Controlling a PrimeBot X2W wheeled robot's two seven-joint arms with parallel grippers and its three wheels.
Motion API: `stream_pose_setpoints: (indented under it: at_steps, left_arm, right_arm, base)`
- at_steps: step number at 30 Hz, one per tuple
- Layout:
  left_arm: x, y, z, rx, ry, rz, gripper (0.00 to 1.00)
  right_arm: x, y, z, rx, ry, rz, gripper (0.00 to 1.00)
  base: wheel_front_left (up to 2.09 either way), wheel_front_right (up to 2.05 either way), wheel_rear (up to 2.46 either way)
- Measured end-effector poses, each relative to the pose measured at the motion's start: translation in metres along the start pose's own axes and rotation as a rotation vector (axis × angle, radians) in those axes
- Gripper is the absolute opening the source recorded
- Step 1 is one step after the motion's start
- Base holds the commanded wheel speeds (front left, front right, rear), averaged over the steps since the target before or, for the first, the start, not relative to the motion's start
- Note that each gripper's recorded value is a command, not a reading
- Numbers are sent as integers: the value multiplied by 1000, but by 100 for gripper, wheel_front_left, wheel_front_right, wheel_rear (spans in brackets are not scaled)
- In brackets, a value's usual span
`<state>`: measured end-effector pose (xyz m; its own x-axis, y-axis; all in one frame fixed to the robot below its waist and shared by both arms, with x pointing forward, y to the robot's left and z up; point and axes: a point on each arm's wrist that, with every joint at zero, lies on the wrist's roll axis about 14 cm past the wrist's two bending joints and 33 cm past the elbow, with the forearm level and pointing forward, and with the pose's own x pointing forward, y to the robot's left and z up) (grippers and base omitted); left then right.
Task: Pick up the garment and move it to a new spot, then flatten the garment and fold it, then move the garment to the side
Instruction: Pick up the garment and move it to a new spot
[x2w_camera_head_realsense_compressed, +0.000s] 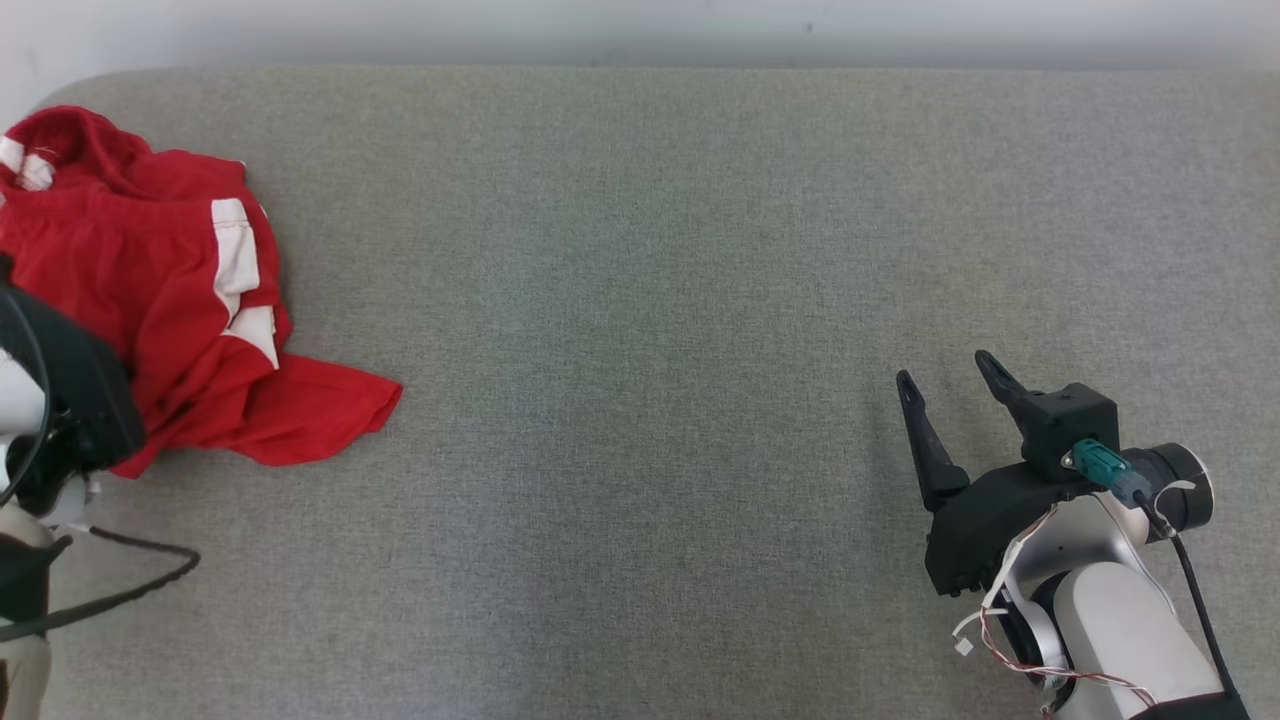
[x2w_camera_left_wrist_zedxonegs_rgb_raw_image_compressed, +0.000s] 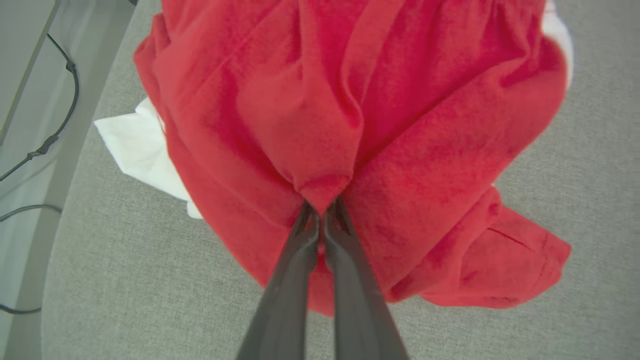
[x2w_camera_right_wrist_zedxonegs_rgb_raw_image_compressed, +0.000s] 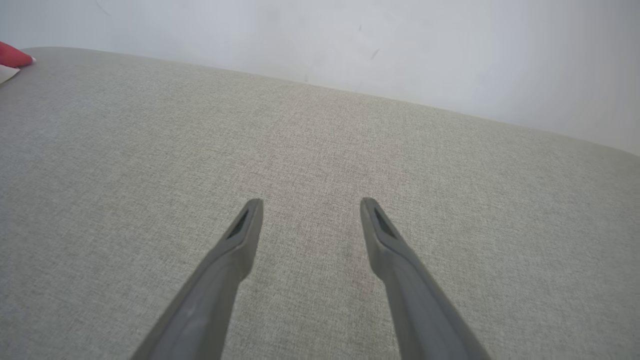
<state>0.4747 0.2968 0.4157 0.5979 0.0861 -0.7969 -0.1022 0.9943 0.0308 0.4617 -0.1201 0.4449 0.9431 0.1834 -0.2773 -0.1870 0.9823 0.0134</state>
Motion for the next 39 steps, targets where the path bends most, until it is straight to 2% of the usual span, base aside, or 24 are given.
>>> stream_pose_setpoints:
  at_steps: [4,9,14,21,27,33,39]
  left_arm:
    - [-9,-3,17,23,-48,-2,0]
    - [-25,-17,47,101,-145,-15,0]
    - [-54,-46,86,203,-308,-65,0]
    - [-99,-97,119,326,-504,-177,0]
    - [-142,-170,135,435,-654,-366,0]
    - [-177,-228,132,519,-735,-536,0]
    - [-193,-276,108,627,-735,-664,0]
  right_arm:
    - [-2,1,-2,-3,10,1,100]
    - [-5,3,2,-5,-3,3,100]
    - [-11,7,9,2,-21,7,100]
    - [-22,10,18,18,-48,6,100]
    - [-43,-8,6,49,-36,-54,100]
    - [-55,-25,4,73,-45,-110,100]
    - [-63,-36,5,82,-56,-145,100]
  base:
    - [0,0,0]
    - [0,0,0]
    - [0,0,0]
    - [0,0,0]
    - [0,0,0]
    - [0,0,0]
    - [0,0,0]
